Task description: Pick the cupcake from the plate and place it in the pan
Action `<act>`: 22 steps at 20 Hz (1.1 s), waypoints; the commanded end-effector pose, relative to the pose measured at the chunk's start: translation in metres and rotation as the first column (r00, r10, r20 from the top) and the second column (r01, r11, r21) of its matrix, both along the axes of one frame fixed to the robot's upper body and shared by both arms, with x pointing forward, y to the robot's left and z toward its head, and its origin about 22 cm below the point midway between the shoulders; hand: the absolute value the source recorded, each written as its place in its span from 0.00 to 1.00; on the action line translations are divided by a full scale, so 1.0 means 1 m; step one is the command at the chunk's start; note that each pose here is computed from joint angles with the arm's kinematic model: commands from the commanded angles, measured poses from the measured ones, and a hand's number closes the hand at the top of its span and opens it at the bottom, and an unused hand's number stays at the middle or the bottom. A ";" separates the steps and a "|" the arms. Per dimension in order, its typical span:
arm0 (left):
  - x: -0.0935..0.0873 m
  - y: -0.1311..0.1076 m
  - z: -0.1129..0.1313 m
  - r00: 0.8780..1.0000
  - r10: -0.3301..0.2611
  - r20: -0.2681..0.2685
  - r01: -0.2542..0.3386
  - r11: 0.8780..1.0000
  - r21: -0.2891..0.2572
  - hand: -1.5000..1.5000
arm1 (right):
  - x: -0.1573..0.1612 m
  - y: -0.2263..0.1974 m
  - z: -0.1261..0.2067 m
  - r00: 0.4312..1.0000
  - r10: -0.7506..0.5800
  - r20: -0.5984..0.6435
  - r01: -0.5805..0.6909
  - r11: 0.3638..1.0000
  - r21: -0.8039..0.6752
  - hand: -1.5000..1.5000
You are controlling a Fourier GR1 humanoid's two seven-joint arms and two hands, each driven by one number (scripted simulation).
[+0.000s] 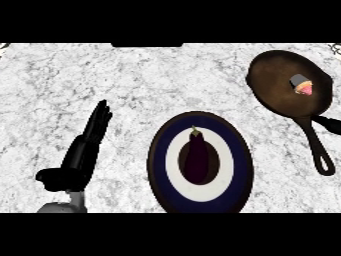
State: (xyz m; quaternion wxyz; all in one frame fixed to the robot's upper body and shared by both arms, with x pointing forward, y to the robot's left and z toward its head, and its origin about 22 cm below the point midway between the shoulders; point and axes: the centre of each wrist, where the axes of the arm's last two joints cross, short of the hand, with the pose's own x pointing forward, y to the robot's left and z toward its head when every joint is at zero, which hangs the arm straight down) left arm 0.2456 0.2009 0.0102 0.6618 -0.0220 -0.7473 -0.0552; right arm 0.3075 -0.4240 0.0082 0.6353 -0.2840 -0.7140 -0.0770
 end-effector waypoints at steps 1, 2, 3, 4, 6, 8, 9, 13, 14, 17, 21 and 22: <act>0.005 -0.004 -0.008 1.000 -0.014 0.009 0.014 1.000 0.000 0.50 | -0.029 0.007 -0.008 1.000 0.003 -0.012 -0.003 1.000 -0.007 0.00; -0.007 0.006 0.008 1.000 0.003 -0.006 -0.003 1.000 0.013 0.50 | -0.027 0.010 0.008 1.000 0.001 -0.030 -0.002 1.000 -0.018 0.00; 0.002 -0.007 0.015 1.000 -0.006 -0.021 0.006 1.000 -0.003 0.50 | -0.044 0.007 -0.003 1.000 0.019 -0.014 -0.019 1.000 -0.010 0.00; -0.004 -0.002 0.015 1.000 0.004 -0.002 -0.004 1.000 -0.017 0.50 | -0.045 0.008 0.002 1.000 0.017 -0.007 -0.017 1.000 -0.018 0.00; -0.001 -0.007 0.003 1.000 -0.004 0.010 0.004 1.000 0.003 0.50 | -0.039 0.010 -0.014 0.999 0.015 -0.036 -0.016 1.000 -0.018 0.00; 0.011 0.000 0.001 1.000 -0.017 -0.009 0.017 1.000 -0.011 0.50 | -0.053 0.013 -0.006 0.999 0.016 -0.052 -0.019 0.999 -0.050 0.00; 0.008 0.009 -0.009 1.000 -0.009 -0.007 0.009 1.000 -0.013 0.50 | -0.052 0.007 0.010 0.999 0.029 -0.041 -0.032 0.997 -0.070 0.00; 0.006 0.012 -0.012 1.000 0.003 0.013 -0.003 1.000 -0.013 0.50 | -0.040 -0.001 0.019 0.997 -0.013 -0.075 0.008 0.997 -0.071 0.00; -0.004 0.020 -0.003 1.000 0.012 0.003 -0.012 1.000 0.001 0.50 | -0.049 0.007 -0.005 0.995 -0.023 -0.092 0.015 0.996 -0.083 0.00; -0.004 0.021 -0.002 1.000 -0.019 0.011 0.019 1.000 -0.020 0.50 | -0.058 0.013 -0.002 0.995 -0.011 -0.095 0.002 0.995 -0.096 0.00; -0.004 0.004 -0.002 1.000 -0.013 0.000 0.013 1.000 -0.013 0.50 | -0.052 0.004 -0.010 0.996 -0.053 -0.070 0.041 0.987 -0.158 0.00; -0.002 0.021 0.002 1.000 -0.013 -0.001 0.013 1.000 -0.001 0.50 | -0.041 0.020 0.000 0.995 -0.056 -0.084 0.040 0.982 -0.186 0.00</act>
